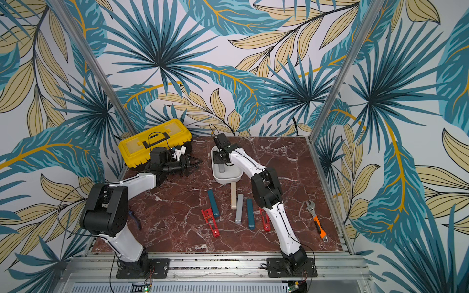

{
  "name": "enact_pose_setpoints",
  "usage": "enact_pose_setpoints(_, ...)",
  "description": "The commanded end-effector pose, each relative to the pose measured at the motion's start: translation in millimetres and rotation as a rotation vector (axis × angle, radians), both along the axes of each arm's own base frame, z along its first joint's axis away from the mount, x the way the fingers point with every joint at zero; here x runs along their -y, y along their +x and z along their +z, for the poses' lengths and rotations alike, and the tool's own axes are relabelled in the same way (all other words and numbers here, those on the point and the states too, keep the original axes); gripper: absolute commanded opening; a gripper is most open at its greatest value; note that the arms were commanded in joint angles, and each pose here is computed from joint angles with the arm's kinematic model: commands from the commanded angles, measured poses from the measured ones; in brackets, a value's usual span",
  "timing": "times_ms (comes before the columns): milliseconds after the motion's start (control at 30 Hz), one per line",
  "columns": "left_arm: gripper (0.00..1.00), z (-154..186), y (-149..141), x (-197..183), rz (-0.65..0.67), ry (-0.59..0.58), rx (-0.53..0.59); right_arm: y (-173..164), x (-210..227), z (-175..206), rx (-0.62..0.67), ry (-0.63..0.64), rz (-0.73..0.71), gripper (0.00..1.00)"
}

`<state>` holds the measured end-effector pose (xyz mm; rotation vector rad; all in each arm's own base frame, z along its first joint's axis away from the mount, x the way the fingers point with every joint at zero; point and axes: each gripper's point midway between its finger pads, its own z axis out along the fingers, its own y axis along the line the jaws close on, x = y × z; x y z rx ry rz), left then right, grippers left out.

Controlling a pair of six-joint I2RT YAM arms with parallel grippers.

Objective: Put the pruning pliers into the storage box
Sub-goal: Place the pruning pliers in the storage box.

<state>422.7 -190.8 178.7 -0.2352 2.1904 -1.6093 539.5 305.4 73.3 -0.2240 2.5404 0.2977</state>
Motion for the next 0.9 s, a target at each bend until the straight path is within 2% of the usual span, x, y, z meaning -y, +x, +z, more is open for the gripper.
enact_pose_setpoints(0,0.68,11.6,9.5,-3.4,0.008,0.0,0.054,-2.0,-4.4,-13.8,-0.032,0.014,-0.006,0.0)
enact_pose_setpoints(133,0.73,3.1,10.3,-2.5,-0.004,0.006,0.04,0.1,-9.2,-17.4,-0.047,0.031,-0.004,0.0)
enact_pose_setpoints(433,0.74,-6.0,10.9,-1.0,-0.012,-0.036,0.017,0.3,-19.1,-28.7,-0.07,0.073,-0.005,0.0)
enact_pose_setpoints(567,0.84,-3.1,10.4,-0.7,-0.019,-0.039,0.027,-1.0,-18.0,-35.6,-0.08,0.061,-0.01,0.0)
enact_pose_setpoints(867,0.89,-10.5,10.1,-0.2,-0.021,-0.039,0.012,0.3,-13.8,-44.9,-0.081,0.036,-0.024,0.0)
